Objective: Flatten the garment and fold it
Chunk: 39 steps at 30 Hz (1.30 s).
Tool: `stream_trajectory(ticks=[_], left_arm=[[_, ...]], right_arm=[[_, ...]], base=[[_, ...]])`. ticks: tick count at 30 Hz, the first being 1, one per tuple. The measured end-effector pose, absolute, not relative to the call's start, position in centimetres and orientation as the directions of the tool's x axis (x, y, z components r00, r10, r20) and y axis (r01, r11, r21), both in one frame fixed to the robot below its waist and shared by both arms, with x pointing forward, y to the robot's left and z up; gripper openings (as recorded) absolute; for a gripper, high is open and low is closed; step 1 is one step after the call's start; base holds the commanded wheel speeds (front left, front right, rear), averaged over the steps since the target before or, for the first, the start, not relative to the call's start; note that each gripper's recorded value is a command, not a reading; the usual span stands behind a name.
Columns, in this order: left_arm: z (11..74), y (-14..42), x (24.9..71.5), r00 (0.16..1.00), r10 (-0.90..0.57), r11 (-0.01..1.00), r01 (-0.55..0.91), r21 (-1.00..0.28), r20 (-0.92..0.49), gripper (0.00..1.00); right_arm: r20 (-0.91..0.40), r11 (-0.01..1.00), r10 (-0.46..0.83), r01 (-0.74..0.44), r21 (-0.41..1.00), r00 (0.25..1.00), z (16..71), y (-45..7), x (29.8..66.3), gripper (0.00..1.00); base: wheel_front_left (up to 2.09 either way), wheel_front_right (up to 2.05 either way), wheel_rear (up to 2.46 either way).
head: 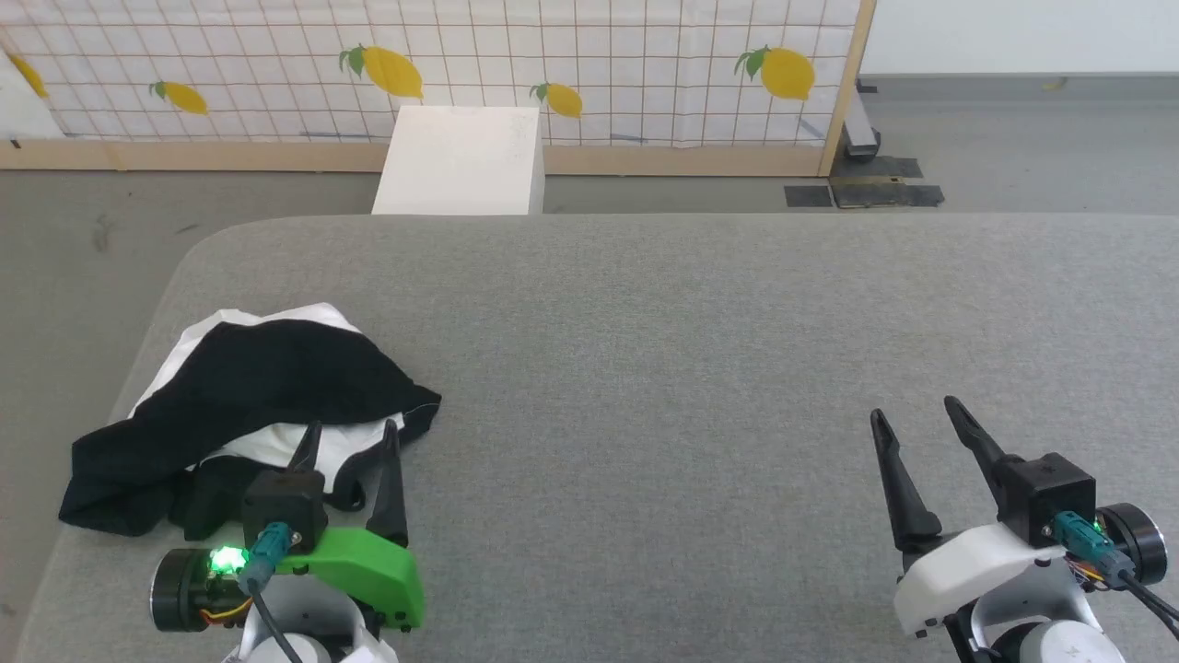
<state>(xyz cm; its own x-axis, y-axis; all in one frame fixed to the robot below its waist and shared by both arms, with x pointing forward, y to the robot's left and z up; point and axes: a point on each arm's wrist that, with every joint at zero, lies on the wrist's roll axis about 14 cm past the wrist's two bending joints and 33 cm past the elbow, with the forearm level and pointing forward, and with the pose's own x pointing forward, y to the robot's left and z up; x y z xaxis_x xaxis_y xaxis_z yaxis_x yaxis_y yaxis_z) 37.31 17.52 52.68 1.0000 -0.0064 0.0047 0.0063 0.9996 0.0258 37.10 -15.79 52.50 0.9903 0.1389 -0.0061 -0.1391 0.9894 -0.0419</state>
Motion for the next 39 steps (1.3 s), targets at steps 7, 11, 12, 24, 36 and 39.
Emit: stream_trajectory(ticks=[7,11,12,24,36,39], left_arm=[[52.5,18.1,36.9,1.000,0.016,1.000,-0.016,0.018,0.007,1.00],[52.5,18.8,36.6,0.999,0.040,0.999,-0.040,0.010,0.011,1.00],[52.5,19.1,36.4,0.999,0.047,0.999,-0.047,0.010,0.011,1.00],[52.4,21.7,34.9,0.991,0.134,0.991,-0.134,0.003,0.024,1.00],[52.3,24.1,33.3,0.976,0.217,0.976,-0.216,-0.022,0.033,1.00],[52.3,24.6,32.9,0.971,0.234,0.972,-0.234,-0.026,0.037,1.00]], right_arm=[[0.001,0.986,0.162,-0.162,-0.035,0.987,52.5,-15.0,37.5,1.00],[0.005,0.983,0.182,-0.182,-0.031,0.983,52.5,-14.3,37.7,1.00],[0.007,0.982,0.188,-0.188,-0.030,0.982,52.5,-14.1,37.8,1.00],[0.014,0.964,0.265,-0.265,-0.021,0.964,52.5,-11.4,38.8,1.00],[0.029,0.941,0.337,-0.337,-0.009,0.941,52.5,-8.7,39.7,1.00],[0.035,0.936,0.353,-0.353,-0.005,0.935,52.7,-8.0,39.9,1.00]], base=[[0.00,0.00,0.00],[0.00,0.00,0.00],[0.00,0.00,0.00],[0.00,0.00,0.00],[0.00,0.00,0.00],[0.00,0.00,0.00]])
